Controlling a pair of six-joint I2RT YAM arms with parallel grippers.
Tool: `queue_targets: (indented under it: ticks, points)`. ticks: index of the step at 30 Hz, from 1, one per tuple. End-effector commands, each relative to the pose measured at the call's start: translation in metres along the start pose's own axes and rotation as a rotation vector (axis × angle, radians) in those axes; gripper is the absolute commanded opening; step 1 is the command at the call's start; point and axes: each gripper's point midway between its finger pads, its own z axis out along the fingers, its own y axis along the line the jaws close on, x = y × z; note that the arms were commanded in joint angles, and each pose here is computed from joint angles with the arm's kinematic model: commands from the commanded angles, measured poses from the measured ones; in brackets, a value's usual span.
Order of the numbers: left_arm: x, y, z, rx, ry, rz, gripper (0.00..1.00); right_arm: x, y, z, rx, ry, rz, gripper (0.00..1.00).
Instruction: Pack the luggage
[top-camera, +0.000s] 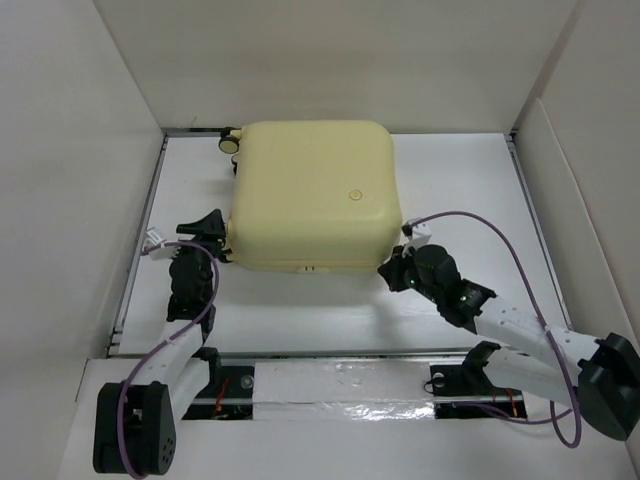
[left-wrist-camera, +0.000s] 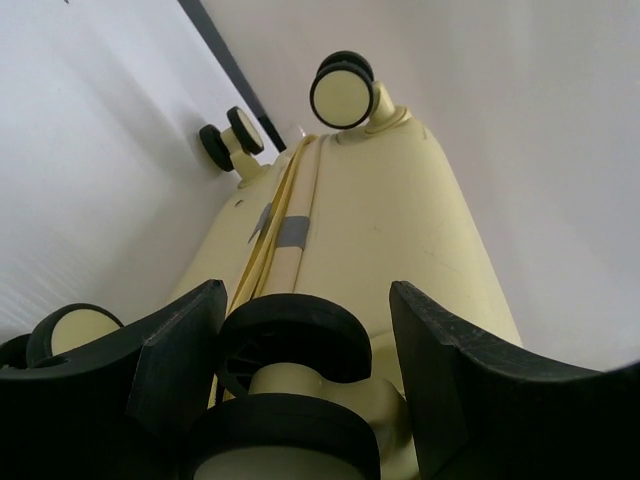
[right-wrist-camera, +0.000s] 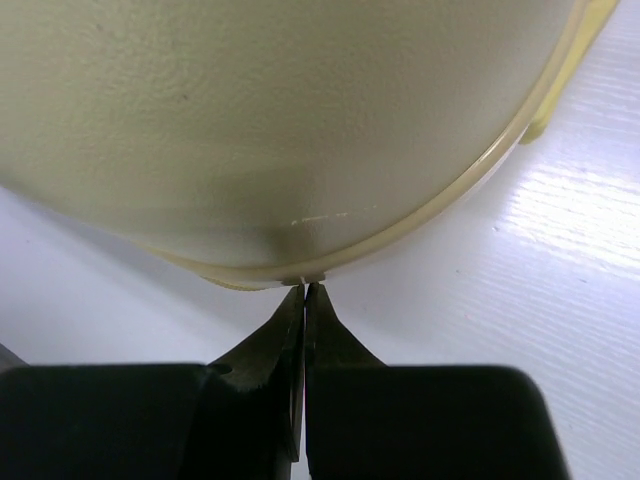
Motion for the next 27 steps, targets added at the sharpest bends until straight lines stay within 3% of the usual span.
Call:
queue_targets:
  ticks: [1, 4, 5, 6, 7, 8, 11, 14, 19, 21, 22, 23, 24, 27]
  points:
    - [0.053, -0.029, -0.016, 0.115, 0.286, 0.092, 0.05, -0.066, 0.062, -0.021, -0.235, -0.167, -0.023, 0.0]
    - [0.029, -0.039, -0.004, 0.046, 0.209, 0.099, 0.47, -0.051, 0.057, -0.017, -0.246, -0.161, -0.028, 0.02]
    - [0.025, -0.047, -0.003, 0.066, 0.198, 0.085, 0.71, -0.036, 0.05, -0.014, -0.24, -0.146, -0.03, 0.09]
    - [0.02, -0.06, -0.003, 0.106, 0.181, 0.043, 0.77, -0.043, 0.05, -0.014, -0.259, -0.181, -0.037, 0.19]
    - [0.018, -0.068, -0.004, 0.134, 0.182, 0.026, 0.81, -0.043, 0.048, -0.014, -0.258, -0.18, -0.048, 0.36]
    - [0.012, -0.081, -0.003, 0.163, 0.166, 0.011, 0.87, -0.043, 0.048, -0.015, -0.258, -0.178, -0.059, 0.42]
    - [-0.01, -0.117, -0.002, 0.223, 0.122, 0.021, 0.89, -0.051, 0.036, -0.015, -0.209, -0.188, -0.077, 0.57]
    - [-0.027, -0.149, -0.016, 0.293, 0.073, 0.03, 0.89, -0.062, 0.023, -0.013, -0.181, -0.238, -0.074, 0.59]
    - [-0.054, -0.193, -0.046, 0.458, 0.017, 0.063, 0.71, -0.055, 0.009, -0.008, -0.121, -0.186, -0.076, 0.52]
    - [-0.065, -0.2, -0.051, 0.47, -0.021, 0.059, 0.57, -0.051, 0.007, -0.011, -0.117, -0.182, -0.074, 0.33]
    - [-0.07, -0.201, -0.051, 0.463, -0.041, 0.056, 0.51, -0.049, 0.006, -0.013, -0.116, -0.184, -0.07, 0.29]
    - [-0.074, -0.202, -0.052, 0.46, -0.053, 0.05, 0.43, -0.048, 0.006, -0.019, -0.123, -0.199, -0.065, 0.28]
    - [-0.073, -0.196, -0.049, 0.425, -0.047, 0.028, 0.43, -0.048, 0.007, -0.022, -0.132, -0.207, -0.059, 0.28]
    - [-0.073, -0.178, -0.042, 0.35, -0.065, -0.022, 0.48, -0.049, 0.007, -0.036, -0.132, -0.224, -0.051, 0.4]
